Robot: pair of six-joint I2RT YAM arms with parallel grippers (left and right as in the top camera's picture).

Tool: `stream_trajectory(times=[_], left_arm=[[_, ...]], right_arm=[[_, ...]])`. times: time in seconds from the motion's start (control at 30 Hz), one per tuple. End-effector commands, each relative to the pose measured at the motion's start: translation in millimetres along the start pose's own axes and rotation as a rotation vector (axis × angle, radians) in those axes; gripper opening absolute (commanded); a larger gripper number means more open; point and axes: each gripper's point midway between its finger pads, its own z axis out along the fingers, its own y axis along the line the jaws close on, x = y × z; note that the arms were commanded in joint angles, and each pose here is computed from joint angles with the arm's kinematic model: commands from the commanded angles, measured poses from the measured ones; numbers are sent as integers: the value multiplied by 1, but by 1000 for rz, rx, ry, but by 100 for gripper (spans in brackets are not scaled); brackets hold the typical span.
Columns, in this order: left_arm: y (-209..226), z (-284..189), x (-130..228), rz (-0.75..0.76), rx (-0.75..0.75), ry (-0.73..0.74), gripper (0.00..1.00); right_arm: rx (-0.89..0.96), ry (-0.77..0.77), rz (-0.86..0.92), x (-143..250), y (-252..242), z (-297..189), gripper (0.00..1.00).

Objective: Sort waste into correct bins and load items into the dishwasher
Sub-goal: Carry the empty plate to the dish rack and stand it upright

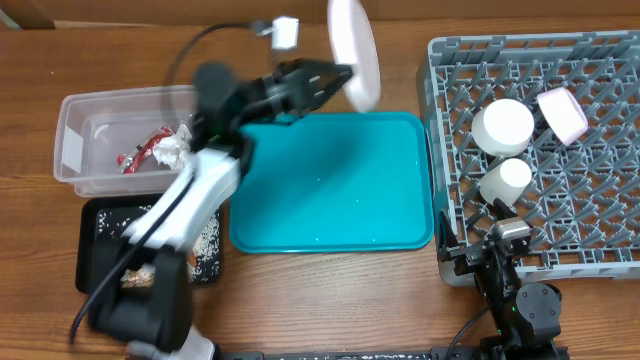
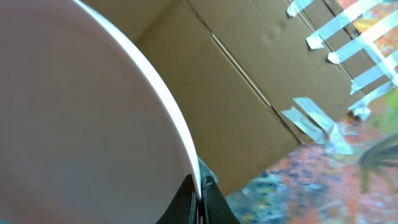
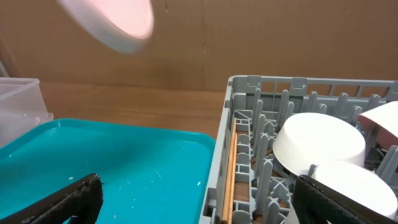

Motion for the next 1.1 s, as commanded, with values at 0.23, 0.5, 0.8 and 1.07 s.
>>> stream_trajectory(times=[0.23,0.5,0.8,1.07], left_arm=[[0,116,24,-91,138,82,4],[50,144,73,-269,43,112,4],[65,149,84,-268,-20,113,61],[69,121,49,-192,-102,111,100]], right_arm=[[2,-8,-4,-1,-1,0,100],[2,-8,-4,-1,-1,0,100],[2,-8,-4,-1,-1,0,100],[2,-8,-4,-1,-1,0,100]])
